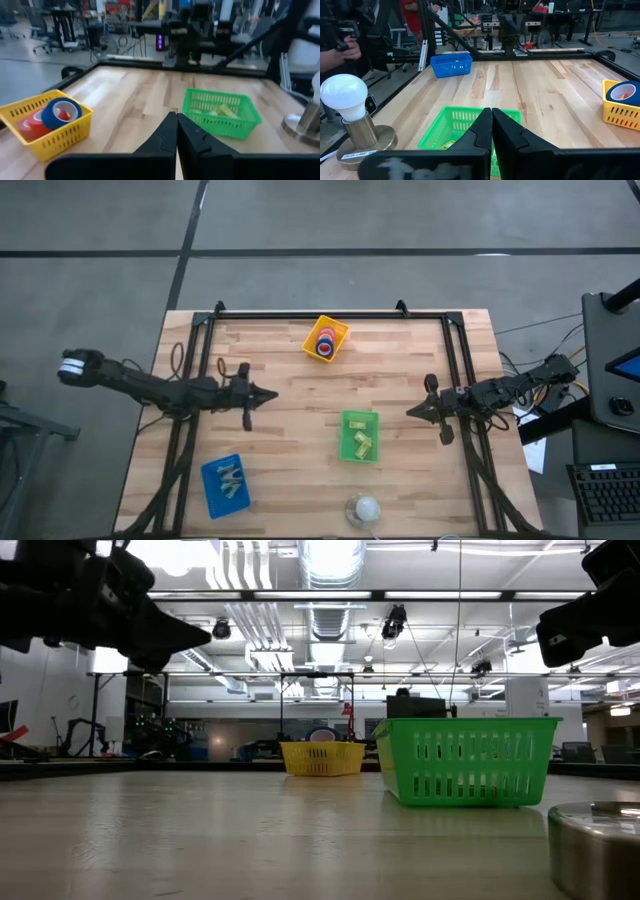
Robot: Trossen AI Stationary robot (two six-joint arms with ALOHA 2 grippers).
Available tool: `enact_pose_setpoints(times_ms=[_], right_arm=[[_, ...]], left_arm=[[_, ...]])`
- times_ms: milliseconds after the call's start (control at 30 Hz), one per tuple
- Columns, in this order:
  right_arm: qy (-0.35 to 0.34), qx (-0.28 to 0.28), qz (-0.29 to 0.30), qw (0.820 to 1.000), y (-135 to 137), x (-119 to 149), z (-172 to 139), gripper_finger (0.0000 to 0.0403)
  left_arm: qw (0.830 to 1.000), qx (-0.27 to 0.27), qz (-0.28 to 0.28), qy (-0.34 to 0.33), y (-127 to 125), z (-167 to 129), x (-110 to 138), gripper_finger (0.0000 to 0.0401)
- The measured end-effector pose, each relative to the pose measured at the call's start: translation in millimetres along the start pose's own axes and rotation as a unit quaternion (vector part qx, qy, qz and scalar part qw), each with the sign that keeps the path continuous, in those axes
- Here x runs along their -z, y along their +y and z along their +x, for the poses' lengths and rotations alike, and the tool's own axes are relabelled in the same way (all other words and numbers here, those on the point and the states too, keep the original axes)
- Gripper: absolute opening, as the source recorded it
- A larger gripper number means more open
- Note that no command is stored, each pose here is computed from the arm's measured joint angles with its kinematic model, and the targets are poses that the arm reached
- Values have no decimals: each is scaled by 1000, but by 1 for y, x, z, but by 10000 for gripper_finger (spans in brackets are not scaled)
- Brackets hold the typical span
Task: Pick and place Stapler, Stapler remover, tape
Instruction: Return to Home Position
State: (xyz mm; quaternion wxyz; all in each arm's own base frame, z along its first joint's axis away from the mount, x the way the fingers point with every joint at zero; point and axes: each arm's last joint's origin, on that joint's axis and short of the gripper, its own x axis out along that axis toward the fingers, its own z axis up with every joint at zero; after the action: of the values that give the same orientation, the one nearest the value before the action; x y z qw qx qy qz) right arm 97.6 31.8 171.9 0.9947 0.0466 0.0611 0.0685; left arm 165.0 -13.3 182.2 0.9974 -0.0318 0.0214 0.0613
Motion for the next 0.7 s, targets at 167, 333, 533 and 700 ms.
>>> enact_pose_setpoints(times_ms=[167,333,533,700], right_arm=[[0,0,0,1000,0,0,0,8],[0,0,0,1000,0,0,0,8],[-1,0,0,1000,0,0,0,8],[-1,0,0,1000,0,0,0,8]], left_arm=[[1000,1,-8,-30,5,-15,6,2],[999,12,-19,-46,7,-27,13,7],[999,27,-13,-34,9,-35,13,4],[999,28,-1,-45,10,-44,10,8]])
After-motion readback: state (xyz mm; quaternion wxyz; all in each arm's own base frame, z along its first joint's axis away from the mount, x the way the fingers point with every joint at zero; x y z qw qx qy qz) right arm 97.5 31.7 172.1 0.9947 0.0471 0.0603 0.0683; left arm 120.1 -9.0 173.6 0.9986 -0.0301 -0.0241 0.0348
